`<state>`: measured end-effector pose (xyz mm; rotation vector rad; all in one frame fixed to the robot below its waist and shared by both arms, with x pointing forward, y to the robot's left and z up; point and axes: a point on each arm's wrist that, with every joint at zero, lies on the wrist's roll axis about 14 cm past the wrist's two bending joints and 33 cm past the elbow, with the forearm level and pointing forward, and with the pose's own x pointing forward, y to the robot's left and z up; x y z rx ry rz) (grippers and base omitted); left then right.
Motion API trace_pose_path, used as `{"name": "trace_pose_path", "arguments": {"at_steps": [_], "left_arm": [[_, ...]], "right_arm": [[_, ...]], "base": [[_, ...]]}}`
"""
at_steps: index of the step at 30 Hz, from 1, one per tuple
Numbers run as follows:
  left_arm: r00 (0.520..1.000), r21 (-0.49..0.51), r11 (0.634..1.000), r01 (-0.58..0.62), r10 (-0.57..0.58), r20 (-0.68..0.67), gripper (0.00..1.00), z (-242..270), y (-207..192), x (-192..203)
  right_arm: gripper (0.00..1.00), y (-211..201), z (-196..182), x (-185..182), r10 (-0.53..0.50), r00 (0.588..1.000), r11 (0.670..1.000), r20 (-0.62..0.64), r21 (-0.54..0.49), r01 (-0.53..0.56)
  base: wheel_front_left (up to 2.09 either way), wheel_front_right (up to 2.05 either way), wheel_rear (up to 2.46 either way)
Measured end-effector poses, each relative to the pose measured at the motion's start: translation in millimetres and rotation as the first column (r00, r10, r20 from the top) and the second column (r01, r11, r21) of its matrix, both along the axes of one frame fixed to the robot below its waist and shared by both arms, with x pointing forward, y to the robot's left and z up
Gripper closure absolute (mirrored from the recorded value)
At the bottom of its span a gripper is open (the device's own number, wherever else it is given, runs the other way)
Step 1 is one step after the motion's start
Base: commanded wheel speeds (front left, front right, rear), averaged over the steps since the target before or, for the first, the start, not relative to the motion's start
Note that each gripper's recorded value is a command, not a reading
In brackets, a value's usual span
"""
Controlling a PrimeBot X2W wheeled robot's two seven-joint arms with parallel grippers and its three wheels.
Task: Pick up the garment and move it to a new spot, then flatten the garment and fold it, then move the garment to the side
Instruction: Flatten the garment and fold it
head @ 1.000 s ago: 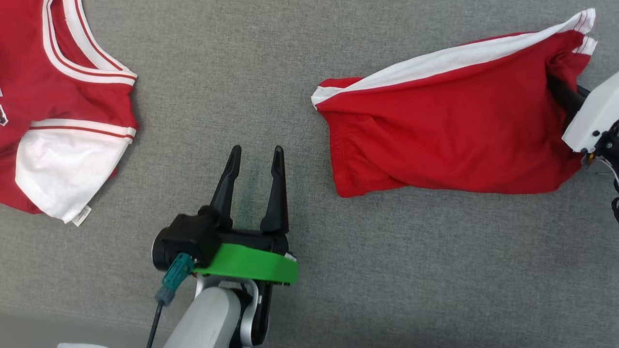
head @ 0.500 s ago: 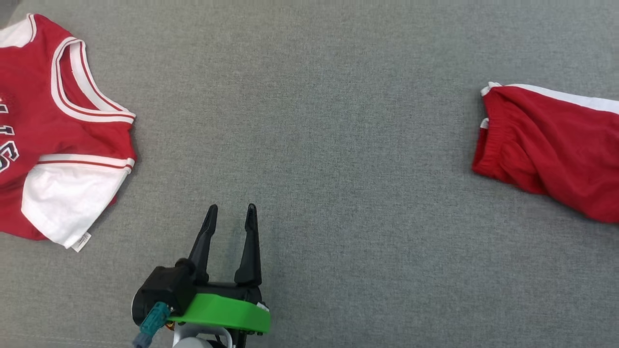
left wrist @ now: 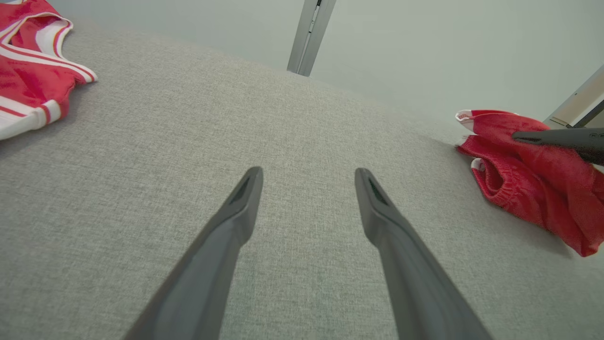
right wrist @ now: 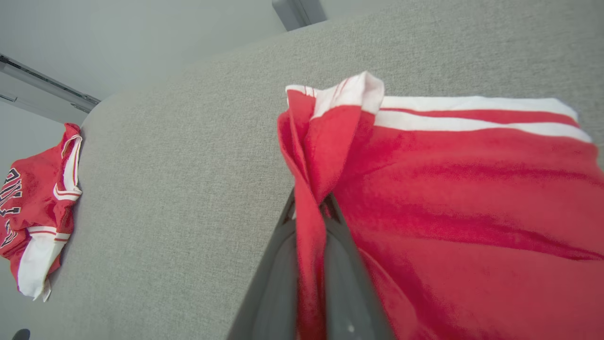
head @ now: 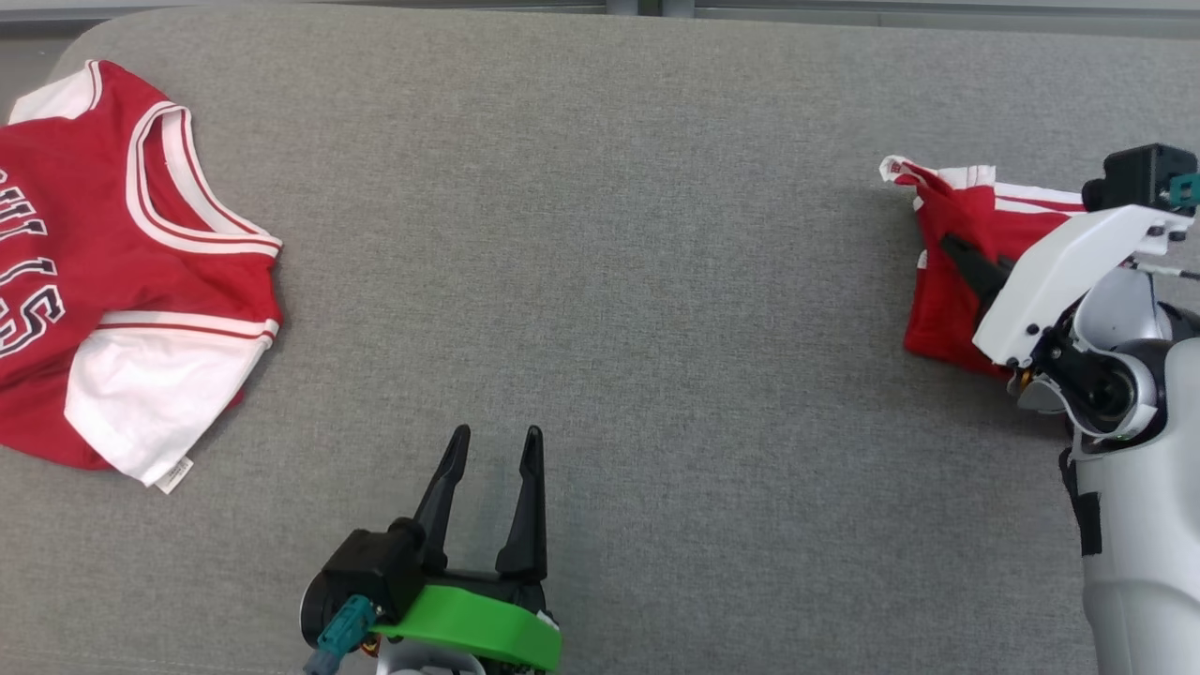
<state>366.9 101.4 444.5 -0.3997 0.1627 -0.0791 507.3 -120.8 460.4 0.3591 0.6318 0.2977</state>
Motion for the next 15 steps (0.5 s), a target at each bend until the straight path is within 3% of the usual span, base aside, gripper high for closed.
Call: {"name": "trace_pose_path", "arguments": {"at_steps": [11,12,13,15], "left_arm": [[0.998,0.011,0.998,-0.068,0.068,-0.019,0.0,-4,21,-10],[0.998,0.011,0.998,-0.063,0.064,-0.023,0.0,-5,20,-12],[0.998,0.009,0.998,-0.061,0.061,-0.022,0.0,-5,19,-12],[0.998,0.002,0.998,-0.055,0.055,-0.019,0.0,-3,17,-13]], "right_arm": [[1.0,15,-10,-4,0.013,0.998,0.999,0.057,-0.044,-0.01],[0.81,15,-9,-4,0.013,0.997,0.999,0.07,-0.046,-0.01],[0.0,16,-4,-3,0.012,0.996,0.999,0.091,-0.043,-0.008],[0.0,22,7,-3,0.019,0.991,0.999,0.136,-0.031,-0.015]], "base": [[0.0,0.0,0.0],[0.0,0.0,0.0],[0.0,0.0,0.0],[0.0,0.0,0.0]]}}
